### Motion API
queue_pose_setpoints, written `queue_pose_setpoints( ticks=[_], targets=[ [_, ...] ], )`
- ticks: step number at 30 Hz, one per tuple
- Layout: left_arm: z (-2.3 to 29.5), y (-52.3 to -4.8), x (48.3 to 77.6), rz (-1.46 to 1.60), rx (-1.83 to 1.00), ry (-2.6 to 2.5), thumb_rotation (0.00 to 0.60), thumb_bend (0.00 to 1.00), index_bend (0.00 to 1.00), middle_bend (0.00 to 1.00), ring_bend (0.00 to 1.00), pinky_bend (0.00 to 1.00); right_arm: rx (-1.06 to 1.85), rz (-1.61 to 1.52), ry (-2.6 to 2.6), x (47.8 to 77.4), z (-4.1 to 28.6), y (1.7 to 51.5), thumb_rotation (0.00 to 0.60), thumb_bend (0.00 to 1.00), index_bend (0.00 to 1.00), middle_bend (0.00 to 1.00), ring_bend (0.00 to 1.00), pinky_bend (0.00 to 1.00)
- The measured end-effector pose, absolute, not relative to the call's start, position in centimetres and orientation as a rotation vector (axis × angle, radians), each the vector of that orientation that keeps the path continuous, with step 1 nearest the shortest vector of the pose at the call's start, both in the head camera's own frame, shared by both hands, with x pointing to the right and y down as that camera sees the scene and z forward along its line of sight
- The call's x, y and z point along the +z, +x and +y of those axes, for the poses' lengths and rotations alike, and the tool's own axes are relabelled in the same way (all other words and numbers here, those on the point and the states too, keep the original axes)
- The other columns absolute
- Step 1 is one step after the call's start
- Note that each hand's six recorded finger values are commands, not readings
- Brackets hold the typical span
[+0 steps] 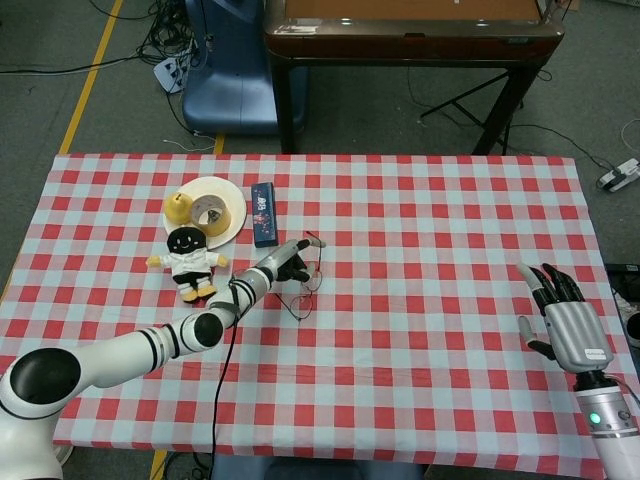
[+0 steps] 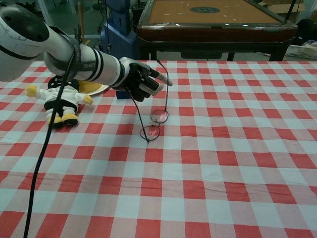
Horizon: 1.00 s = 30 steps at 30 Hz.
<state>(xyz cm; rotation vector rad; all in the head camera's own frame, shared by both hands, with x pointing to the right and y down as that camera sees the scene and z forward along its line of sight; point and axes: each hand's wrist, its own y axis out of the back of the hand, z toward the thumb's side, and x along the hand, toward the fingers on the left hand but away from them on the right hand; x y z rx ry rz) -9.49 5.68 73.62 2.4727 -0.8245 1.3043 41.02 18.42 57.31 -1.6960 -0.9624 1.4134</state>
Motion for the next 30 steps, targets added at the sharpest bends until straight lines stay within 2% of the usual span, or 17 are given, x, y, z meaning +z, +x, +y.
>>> queue_pose_setpoints(
  ticks=[11,23,30],
  targets=[
    [6.7,-9.0,73.5,-0.756,1.264,2.456,0.600,0.66,0.35,0.99,0.97,0.96,1.411,-0.965,-1.699,57.4,18.5,41.0,0.600,0.43,0.00,0.13,0.00,0.08],
    [6.8,-14.1,73.3,-0.706,1.397,2.481,0.600,0.66,0.35,0.99,0.97,0.96,1.404,-0.955,-1.707,57.6,18.3,40.5,0.600,0.43,0.00,0.13,0.00,0.08],
    [8.1,-17.9,73.3,-0.650,1.488,2.472,0.600,0.66,0.35,0.98,0.97,0.96,1.394,-0.949,-1.714,57.6,18.3,40.1,0.600,0.43,0.00,0.13,0.00,0.08]
  ],
)
